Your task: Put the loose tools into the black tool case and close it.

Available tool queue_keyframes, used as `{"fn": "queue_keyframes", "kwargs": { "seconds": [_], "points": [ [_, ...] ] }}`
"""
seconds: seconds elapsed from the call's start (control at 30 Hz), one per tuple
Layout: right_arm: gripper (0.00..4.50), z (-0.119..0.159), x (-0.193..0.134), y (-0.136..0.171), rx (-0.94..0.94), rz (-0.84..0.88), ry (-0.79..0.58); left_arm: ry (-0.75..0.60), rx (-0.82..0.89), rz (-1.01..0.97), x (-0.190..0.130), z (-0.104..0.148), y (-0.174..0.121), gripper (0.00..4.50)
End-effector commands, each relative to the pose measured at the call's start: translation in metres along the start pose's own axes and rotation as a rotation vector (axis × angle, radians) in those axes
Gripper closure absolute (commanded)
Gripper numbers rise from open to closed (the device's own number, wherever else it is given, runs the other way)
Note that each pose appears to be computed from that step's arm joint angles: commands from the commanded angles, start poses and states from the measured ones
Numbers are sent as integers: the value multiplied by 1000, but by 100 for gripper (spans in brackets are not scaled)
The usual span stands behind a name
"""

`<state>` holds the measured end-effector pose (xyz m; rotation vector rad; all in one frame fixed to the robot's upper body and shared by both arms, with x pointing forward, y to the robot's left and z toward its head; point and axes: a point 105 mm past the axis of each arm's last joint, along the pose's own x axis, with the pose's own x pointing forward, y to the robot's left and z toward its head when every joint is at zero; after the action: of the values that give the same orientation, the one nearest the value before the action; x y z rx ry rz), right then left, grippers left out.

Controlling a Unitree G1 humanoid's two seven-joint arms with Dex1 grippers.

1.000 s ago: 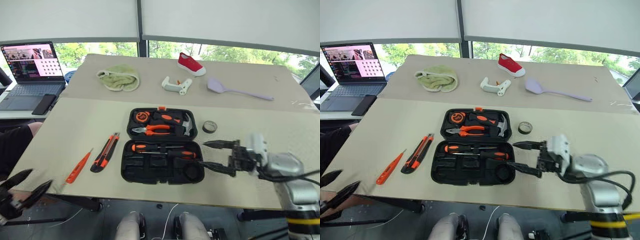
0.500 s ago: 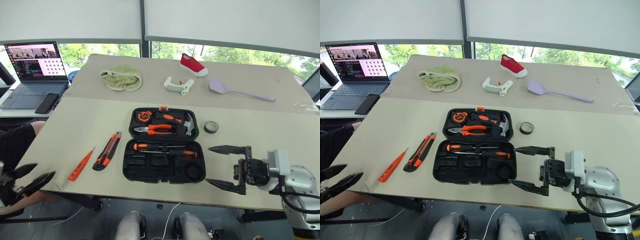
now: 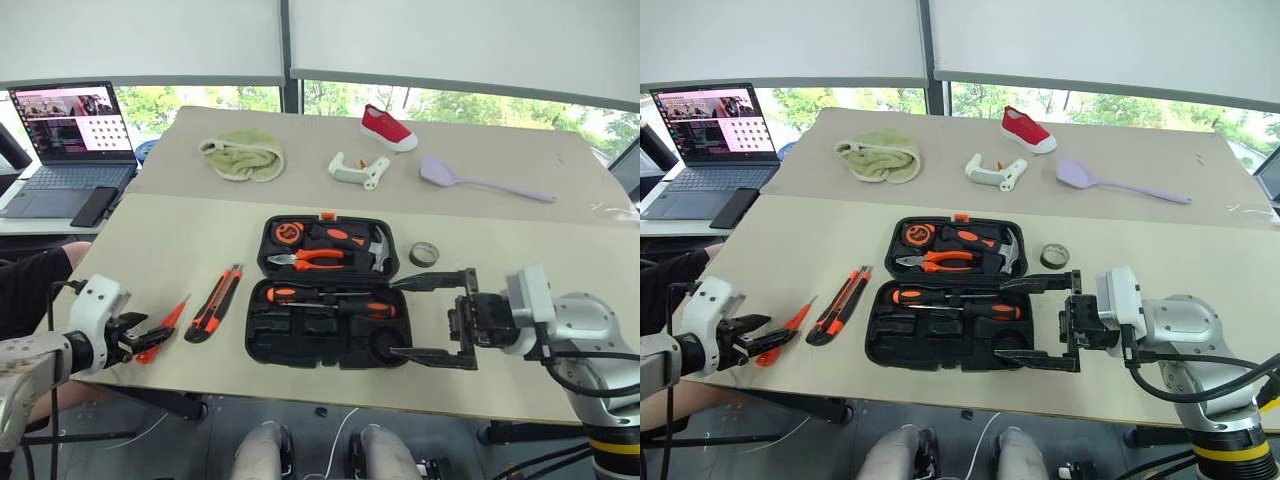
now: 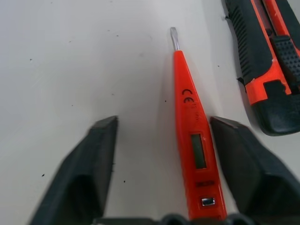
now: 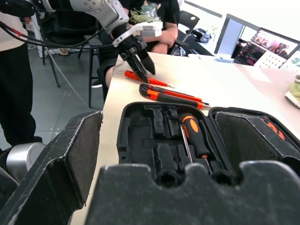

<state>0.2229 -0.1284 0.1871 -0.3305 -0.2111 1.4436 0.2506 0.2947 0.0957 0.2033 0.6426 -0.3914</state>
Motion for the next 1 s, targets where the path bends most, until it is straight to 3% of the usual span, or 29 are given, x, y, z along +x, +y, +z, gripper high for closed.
{"fn": "queue_keyframes", "kwargs": {
  "seconds": [0.03,0.17,0.3,0.47,0.67,0.83,1.0],
  "points": [
    [0,7,-1,-1,-41,-15,-1,35,-14,-31,-1,-13,-6,285],
    [0,5,-3,1,-36,-22,5,-12,19,-26,-12,-5,1,404],
    [0,4,-6,0,-25,-36,15,-107,100,-33,-30,22,19,404],
    [0,3,-16,-6,-18,-75,48,-315,381,-395,-31,80,-27,404],
    [0,-6,-34,-11,-2,-137,128,-237,683,-706,4,109,-86,404],
    [0,-9,-38,-8,13,-178,144,-158,843,-796,37,123,-120,404],
    [0,-10,-38,-1,27,-213,153,-101,938,-797,60,119,-134,404]
  ]
}}
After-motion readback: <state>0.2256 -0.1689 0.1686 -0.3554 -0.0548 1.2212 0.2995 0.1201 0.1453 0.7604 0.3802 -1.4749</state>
